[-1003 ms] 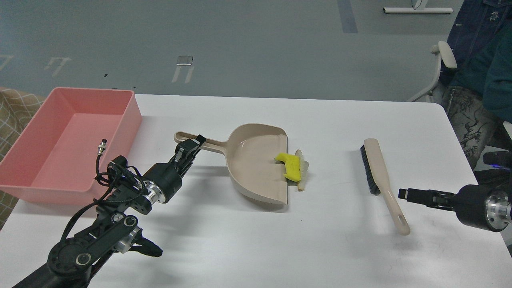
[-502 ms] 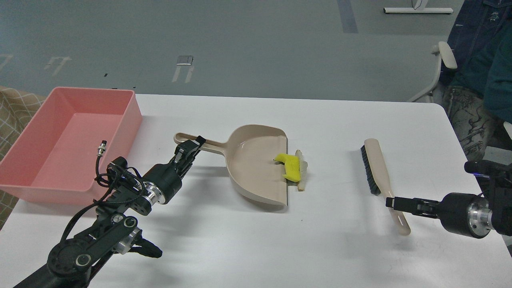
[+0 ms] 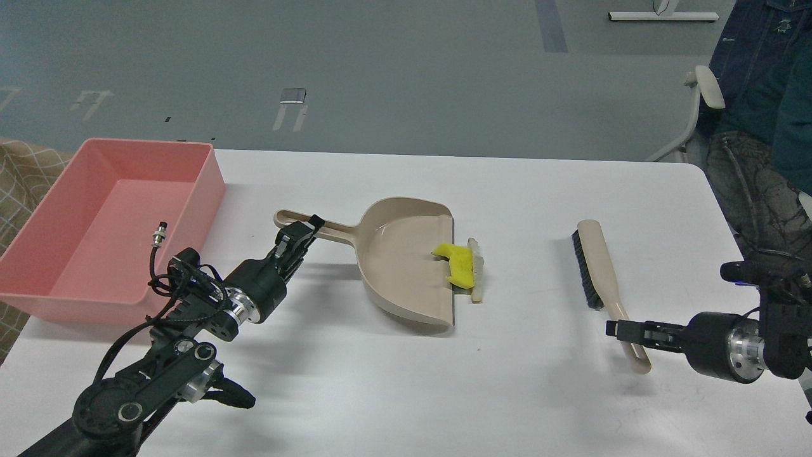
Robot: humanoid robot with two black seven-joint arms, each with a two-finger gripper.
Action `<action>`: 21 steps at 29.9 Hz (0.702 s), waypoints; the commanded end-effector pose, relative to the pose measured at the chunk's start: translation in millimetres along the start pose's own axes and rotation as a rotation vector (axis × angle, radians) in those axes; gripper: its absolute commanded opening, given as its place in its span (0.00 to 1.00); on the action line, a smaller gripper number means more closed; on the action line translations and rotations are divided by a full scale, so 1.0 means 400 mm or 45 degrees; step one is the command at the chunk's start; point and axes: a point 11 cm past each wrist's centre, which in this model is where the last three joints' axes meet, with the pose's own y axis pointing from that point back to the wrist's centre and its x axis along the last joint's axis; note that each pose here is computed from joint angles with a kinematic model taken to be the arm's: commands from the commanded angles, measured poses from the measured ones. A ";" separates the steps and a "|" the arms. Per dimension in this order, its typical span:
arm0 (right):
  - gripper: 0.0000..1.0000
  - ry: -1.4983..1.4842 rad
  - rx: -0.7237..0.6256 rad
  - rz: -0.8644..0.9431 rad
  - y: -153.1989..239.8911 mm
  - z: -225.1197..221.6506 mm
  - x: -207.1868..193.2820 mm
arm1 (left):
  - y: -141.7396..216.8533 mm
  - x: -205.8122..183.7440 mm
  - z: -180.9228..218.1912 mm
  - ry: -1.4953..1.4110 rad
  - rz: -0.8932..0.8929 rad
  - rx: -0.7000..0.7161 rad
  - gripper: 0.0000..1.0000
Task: Sweep and dump garbage into bin
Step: 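Sweep the yellow sponge into the dustpan with the brush in the right gripper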
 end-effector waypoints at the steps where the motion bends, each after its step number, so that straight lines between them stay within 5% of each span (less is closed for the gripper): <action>1: 0.24 -0.003 0.006 -0.002 -0.004 -0.005 -0.002 | 0.002 0.000 -0.002 -0.001 -0.004 0.003 0.00; 5: 0.00 -0.002 0.001 -0.001 -0.004 -0.005 0.000 | 0.003 0.000 -0.003 0.000 -0.004 0.005 0.00; 21: 0.00 0.016 0.084 -0.018 -0.028 -0.073 -0.010 | 0.024 0.020 -0.026 -0.025 0.003 0.034 0.00</action>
